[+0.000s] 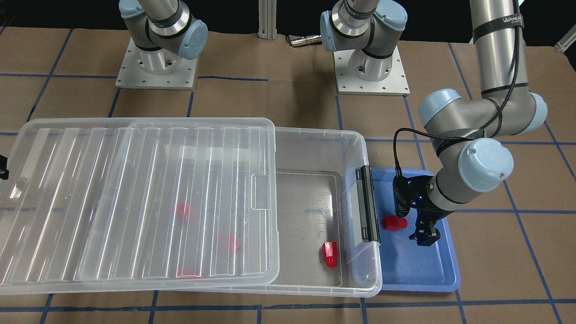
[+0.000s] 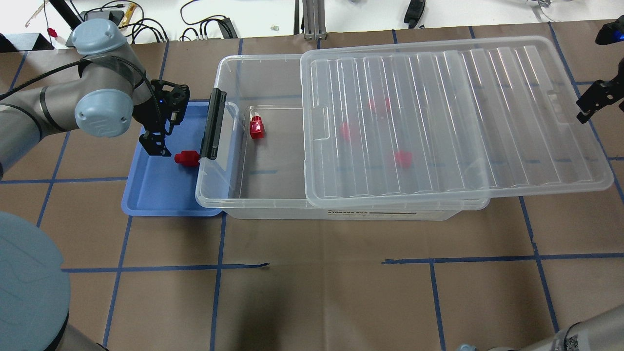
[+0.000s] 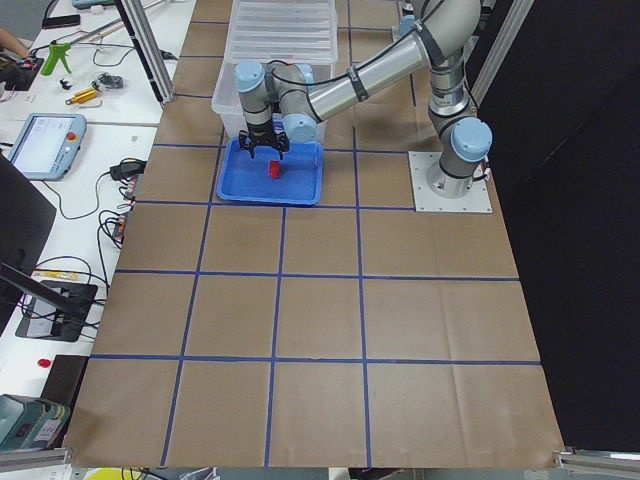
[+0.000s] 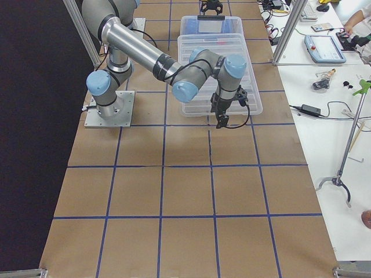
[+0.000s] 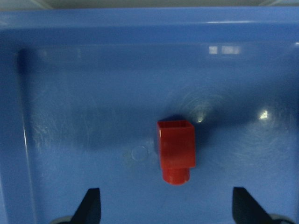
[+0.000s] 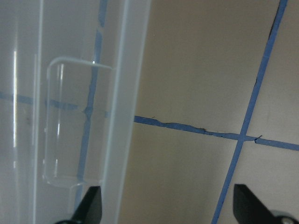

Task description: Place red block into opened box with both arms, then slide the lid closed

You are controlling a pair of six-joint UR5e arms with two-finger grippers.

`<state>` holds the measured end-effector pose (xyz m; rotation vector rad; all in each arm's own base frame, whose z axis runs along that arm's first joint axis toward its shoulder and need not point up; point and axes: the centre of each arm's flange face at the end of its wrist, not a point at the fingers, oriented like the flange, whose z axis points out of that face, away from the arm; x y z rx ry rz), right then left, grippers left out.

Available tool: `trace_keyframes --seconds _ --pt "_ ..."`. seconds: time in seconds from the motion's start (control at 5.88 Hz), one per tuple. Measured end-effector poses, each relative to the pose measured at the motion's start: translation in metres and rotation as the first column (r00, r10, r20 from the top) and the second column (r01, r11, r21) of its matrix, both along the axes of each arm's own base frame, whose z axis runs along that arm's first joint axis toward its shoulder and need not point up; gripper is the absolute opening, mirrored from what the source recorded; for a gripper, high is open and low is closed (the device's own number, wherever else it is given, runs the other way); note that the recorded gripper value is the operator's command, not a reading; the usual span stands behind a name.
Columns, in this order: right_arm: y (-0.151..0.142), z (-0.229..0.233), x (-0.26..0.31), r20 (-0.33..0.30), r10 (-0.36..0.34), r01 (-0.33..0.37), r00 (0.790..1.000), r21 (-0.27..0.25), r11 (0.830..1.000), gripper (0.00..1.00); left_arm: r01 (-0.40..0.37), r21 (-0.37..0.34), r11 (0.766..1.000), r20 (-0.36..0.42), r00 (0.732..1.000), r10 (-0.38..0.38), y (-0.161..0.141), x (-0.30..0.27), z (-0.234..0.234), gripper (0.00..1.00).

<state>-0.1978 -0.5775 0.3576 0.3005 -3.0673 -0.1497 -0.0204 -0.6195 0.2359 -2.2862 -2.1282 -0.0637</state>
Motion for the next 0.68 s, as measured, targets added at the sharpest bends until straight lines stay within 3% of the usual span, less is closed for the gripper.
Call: trace_keyframes --seconds 0.17,0.34,0.51,0.68 --pt "0.002 0.004 0.001 -0.001 -0.007 0.007 1.0 0.001 1.0 1.0 0.003 -0.009 1.0 0.003 1.0 -0.003 0.0 -0.001 -0.026 0.98" --pt "0.009 0.017 0.006 -0.001 -0.032 0.032 0.999 0.002 0.999 1.0 0.003 -0.011 1.0 0.007 1.0 -0.003 0.004 -0.002 -0.051 0.81" --pt "0.02 0.034 0.016 0.004 -0.086 0.086 0.996 0.009 0.996 1.0 0.003 -0.007 1.0 0.005 1.0 -0.003 0.009 -0.003 -0.065 0.37" --pt "0.028 0.047 0.032 0.02 -0.143 0.142 0.99 0.017 0.99 1.0 0.005 -0.007 1.0 0.002 1.0 -0.005 0.012 -0.006 -0.07 0.12"
